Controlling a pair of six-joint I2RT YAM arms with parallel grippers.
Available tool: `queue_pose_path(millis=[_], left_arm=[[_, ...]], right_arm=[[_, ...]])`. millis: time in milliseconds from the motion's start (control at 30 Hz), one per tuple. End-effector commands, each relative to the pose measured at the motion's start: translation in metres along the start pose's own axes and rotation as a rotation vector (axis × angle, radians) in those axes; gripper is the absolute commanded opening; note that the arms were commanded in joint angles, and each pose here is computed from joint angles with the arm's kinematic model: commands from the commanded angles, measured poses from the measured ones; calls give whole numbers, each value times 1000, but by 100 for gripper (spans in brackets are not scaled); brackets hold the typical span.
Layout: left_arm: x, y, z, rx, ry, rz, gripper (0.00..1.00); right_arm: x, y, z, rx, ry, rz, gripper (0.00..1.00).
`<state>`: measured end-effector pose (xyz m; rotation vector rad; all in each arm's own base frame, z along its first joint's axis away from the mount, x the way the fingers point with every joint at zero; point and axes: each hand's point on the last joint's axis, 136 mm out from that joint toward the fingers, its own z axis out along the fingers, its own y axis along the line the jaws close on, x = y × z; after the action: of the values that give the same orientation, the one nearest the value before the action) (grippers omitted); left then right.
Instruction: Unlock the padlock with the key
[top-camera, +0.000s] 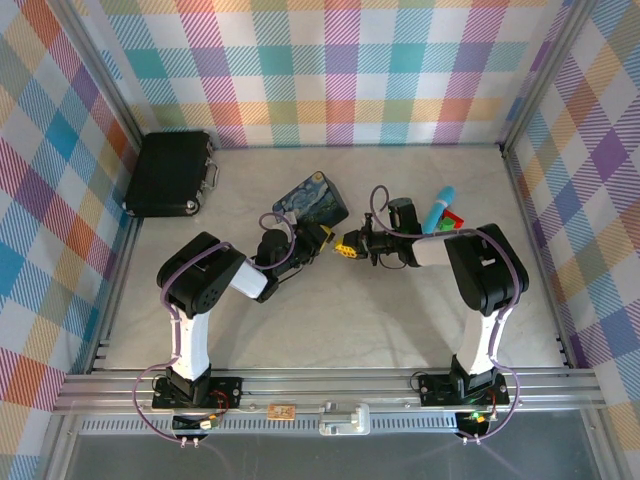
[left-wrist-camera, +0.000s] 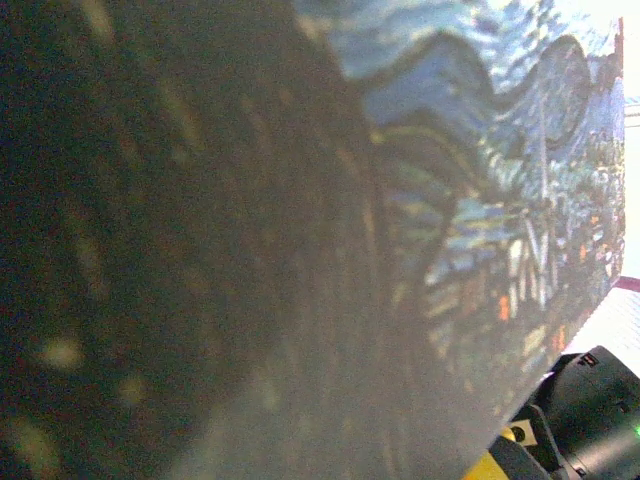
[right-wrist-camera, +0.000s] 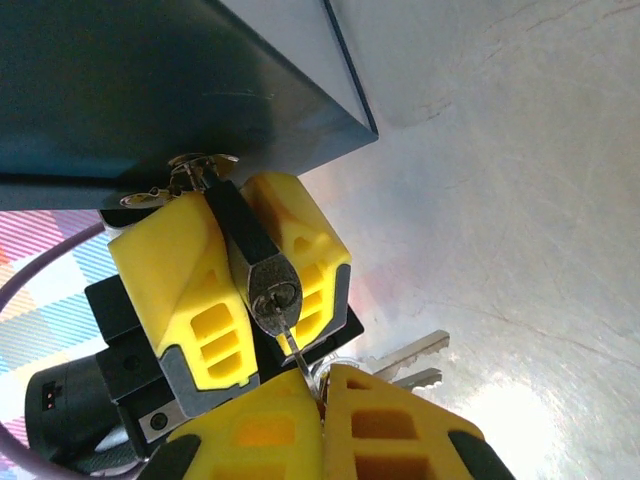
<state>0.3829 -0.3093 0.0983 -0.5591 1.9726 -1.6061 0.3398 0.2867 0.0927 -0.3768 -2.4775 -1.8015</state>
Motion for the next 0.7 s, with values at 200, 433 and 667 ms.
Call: queue_pose_path(millis=[200,433,667], left_arm=[[97,-32,-4,64,386,113,0],[92,-30,-3,35,340,108,0],[63,-9,0,-91,170,78,0]], right_arm=[[-22,26,-11,28,-26,-120,0],[-35,28,-12,-5,-106,-103,0],[-30,16,-24,57,-189,-125,17]])
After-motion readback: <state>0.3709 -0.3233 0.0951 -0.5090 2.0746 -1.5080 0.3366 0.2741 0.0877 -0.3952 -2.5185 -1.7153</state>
